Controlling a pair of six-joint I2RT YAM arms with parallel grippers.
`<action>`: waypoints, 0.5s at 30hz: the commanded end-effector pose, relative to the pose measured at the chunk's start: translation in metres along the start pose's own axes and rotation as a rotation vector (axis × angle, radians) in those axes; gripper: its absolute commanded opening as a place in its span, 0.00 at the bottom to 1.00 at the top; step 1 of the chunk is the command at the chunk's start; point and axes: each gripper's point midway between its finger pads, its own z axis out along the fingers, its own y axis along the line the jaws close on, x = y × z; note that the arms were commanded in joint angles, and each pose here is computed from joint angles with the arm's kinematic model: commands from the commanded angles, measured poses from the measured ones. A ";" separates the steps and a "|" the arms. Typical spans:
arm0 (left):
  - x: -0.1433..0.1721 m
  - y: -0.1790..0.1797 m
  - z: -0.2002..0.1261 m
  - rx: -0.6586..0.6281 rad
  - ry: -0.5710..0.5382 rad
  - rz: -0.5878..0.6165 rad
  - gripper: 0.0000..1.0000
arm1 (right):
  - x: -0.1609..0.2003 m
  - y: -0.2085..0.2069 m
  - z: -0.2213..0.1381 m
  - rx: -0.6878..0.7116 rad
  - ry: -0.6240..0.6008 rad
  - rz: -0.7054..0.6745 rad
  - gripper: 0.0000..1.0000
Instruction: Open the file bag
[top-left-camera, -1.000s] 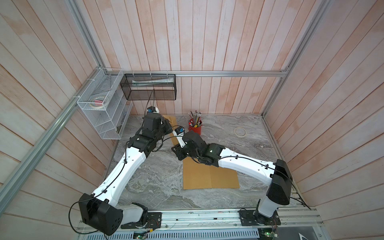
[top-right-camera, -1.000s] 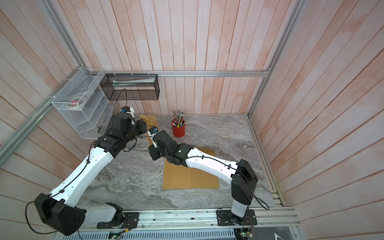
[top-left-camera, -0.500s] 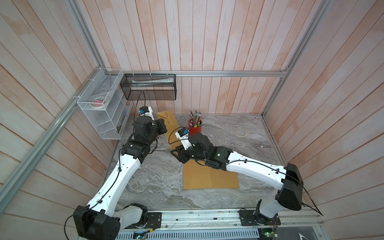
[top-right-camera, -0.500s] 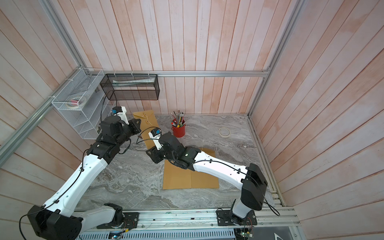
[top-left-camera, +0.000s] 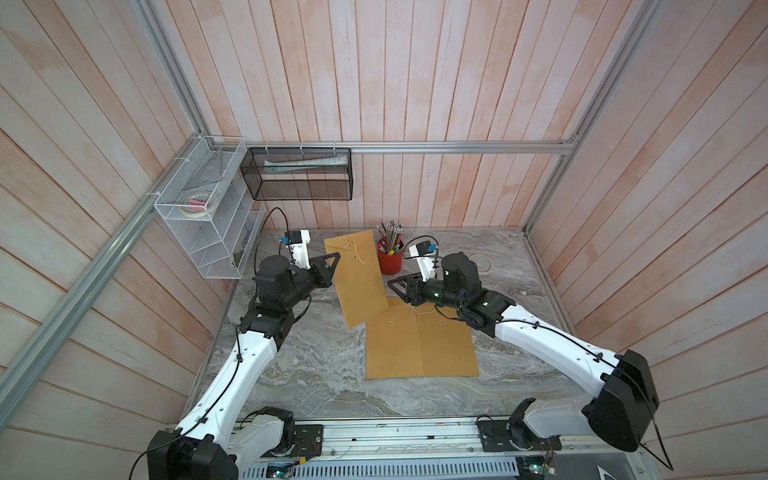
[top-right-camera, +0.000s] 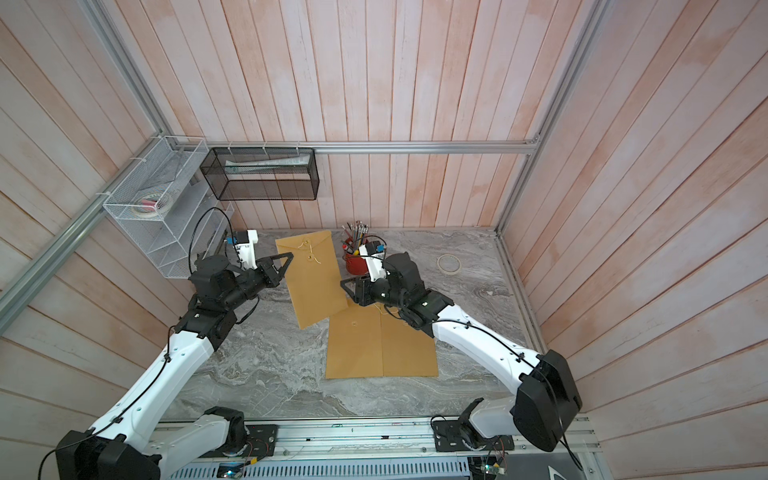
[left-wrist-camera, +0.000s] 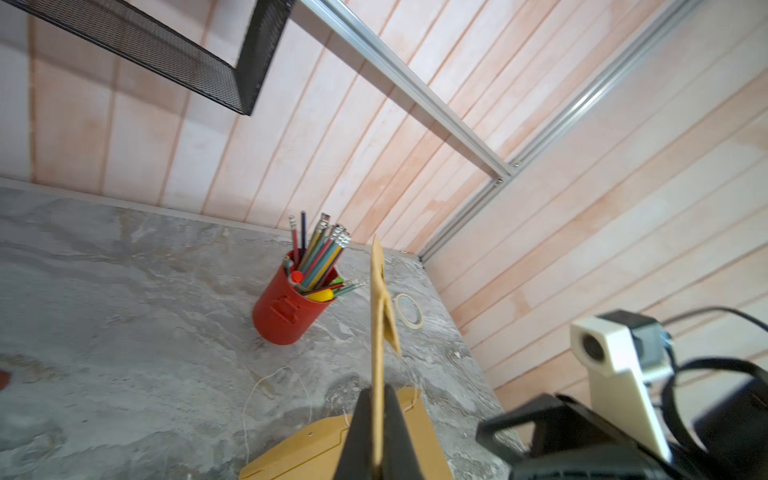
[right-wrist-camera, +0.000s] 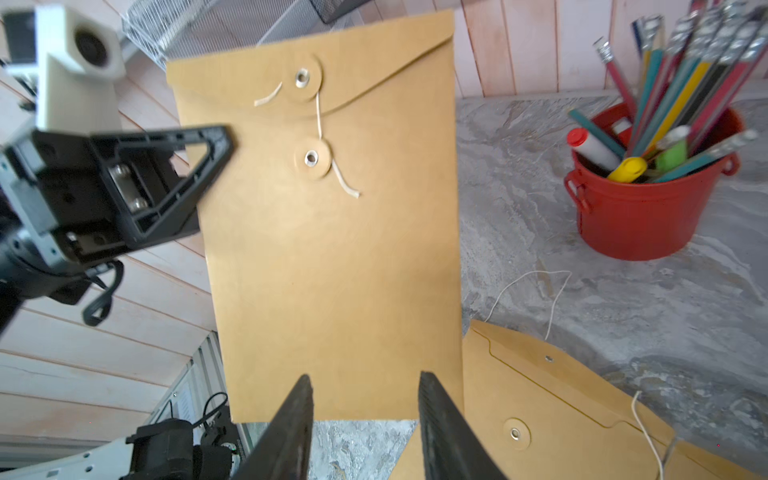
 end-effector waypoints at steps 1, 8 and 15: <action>0.000 -0.038 -0.008 0.221 0.011 0.034 0.00 | -0.014 0.005 -0.017 -0.104 -0.031 0.008 0.44; 0.020 -0.051 -0.006 0.382 0.085 -0.035 0.00 | -0.029 -0.013 -0.034 -0.158 -0.056 0.030 0.45; 0.027 -0.058 -0.006 0.490 0.098 -0.093 0.00 | -0.032 -0.016 -0.034 -0.205 -0.046 0.034 0.46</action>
